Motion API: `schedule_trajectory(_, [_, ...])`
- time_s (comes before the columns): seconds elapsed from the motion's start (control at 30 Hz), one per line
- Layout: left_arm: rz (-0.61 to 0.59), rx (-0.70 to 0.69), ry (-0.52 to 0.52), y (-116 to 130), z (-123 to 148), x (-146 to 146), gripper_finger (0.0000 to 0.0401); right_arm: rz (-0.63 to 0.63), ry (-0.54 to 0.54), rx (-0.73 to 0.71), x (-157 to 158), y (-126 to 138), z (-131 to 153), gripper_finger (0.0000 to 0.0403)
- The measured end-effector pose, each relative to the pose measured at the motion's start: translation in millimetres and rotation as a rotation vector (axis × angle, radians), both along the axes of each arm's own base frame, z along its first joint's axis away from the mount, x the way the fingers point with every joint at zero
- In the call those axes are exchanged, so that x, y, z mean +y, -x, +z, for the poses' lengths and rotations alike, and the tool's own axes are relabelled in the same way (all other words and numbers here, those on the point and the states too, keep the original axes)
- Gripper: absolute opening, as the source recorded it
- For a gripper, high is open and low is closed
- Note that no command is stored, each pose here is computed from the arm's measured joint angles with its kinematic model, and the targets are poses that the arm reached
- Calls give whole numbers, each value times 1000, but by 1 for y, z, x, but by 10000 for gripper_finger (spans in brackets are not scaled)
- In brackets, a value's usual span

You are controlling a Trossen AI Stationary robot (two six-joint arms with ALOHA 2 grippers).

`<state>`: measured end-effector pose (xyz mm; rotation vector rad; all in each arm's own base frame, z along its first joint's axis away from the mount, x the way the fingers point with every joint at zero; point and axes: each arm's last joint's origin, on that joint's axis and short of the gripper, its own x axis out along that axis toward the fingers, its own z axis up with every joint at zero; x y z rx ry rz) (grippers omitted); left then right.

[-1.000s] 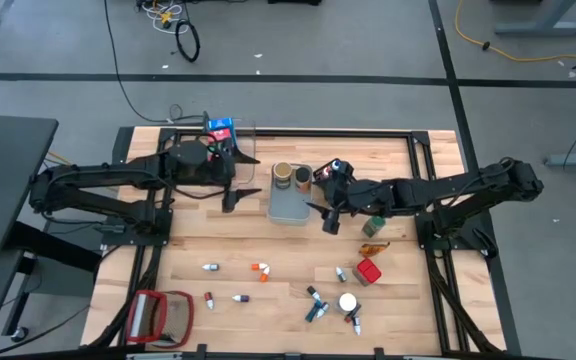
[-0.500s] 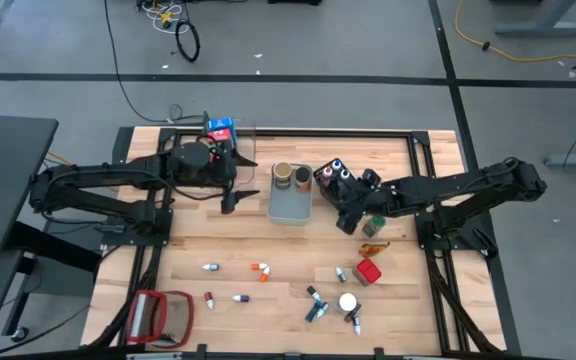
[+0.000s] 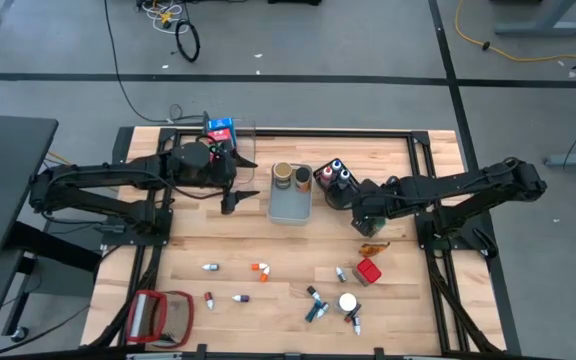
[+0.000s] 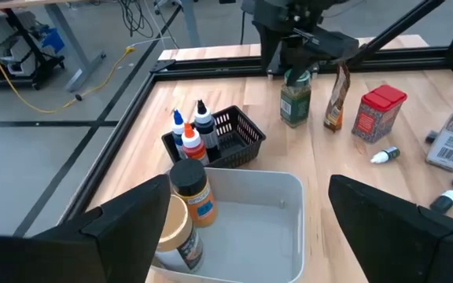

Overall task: Pick & Place Kitchen Items
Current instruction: Put the green seasoning bottle into the gray bin

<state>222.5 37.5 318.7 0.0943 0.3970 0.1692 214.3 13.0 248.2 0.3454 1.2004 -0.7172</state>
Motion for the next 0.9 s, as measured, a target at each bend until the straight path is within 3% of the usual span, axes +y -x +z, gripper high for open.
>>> schedule_trajectory(0.23, [4,14,12,1,-1,0,355,-49,-119,22,3,3,-1,274])
schedule_trajectory(0.73, [13,18,35,1,-2,0,355,-116,-143,44,14,9,-2,274])
schedule_trajectory(0.9, [14,22,36,1,-3,0,355,-94,-90,43,19,9,-3,274])
